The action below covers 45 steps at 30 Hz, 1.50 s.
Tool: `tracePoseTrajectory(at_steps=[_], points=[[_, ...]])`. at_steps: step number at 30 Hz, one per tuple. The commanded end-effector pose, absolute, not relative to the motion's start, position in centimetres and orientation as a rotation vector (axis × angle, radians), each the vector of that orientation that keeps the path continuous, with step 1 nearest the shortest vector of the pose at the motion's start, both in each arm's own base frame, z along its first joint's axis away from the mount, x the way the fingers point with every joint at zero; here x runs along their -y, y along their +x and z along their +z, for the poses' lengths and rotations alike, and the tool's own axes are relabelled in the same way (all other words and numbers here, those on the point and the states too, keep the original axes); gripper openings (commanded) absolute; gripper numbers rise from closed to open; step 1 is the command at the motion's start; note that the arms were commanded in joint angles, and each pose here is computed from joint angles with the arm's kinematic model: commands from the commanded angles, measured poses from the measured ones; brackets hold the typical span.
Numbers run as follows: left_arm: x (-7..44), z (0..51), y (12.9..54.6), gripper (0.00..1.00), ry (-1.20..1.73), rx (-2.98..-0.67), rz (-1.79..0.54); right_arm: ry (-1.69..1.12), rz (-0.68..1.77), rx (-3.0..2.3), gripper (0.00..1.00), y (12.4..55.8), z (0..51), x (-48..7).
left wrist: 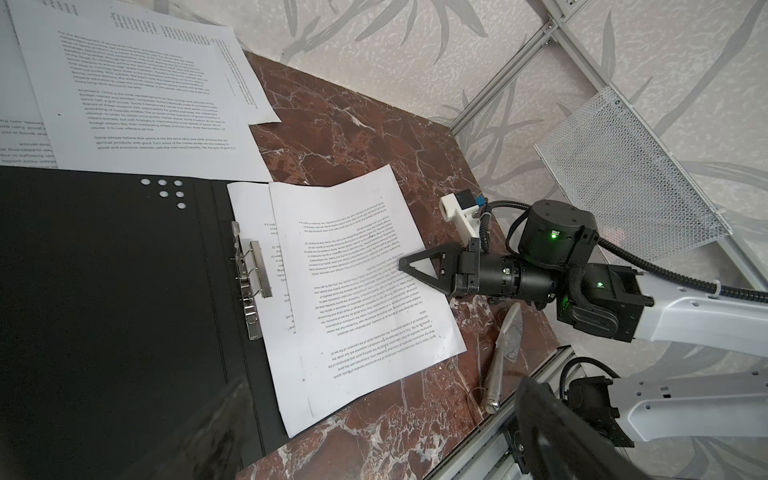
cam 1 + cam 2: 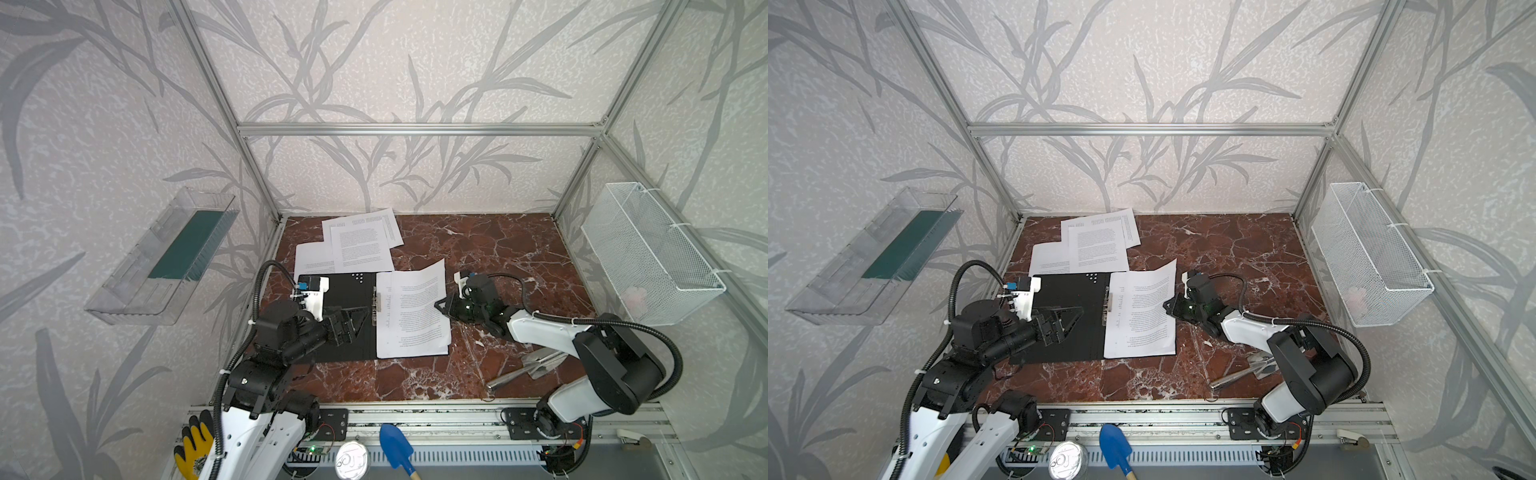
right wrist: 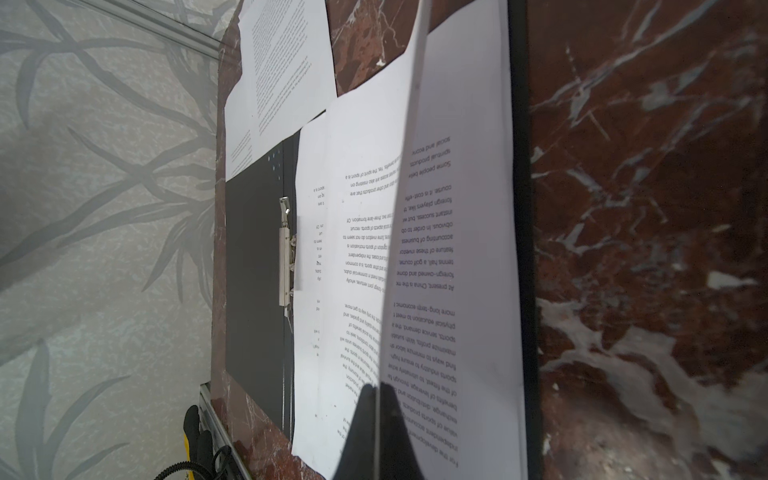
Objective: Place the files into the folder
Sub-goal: 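Carry the lifted sheet over the folder with the right gripper, then lower the sheet onto the folder's stack and release it with the right gripper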
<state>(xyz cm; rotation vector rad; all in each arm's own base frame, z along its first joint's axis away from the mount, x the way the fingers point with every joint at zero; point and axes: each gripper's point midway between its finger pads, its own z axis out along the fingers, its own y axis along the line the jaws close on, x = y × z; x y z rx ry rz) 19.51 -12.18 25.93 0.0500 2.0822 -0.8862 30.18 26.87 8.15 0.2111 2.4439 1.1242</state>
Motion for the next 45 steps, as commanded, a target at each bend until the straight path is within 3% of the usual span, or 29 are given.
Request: tracePoseTrajectory(at_steps=[1,45], points=[[12.2,26.3,19.4,0.99,0.069,-2.061,-0.879,0.179,1.157,-2.407,0.00,31.1,9.2,-28.2],[12.2,26.6,19.1,0.99,0.082,-2.045,-0.881,0.156,1.231,-2.433,0.00,31.4,8.1,-30.8]])
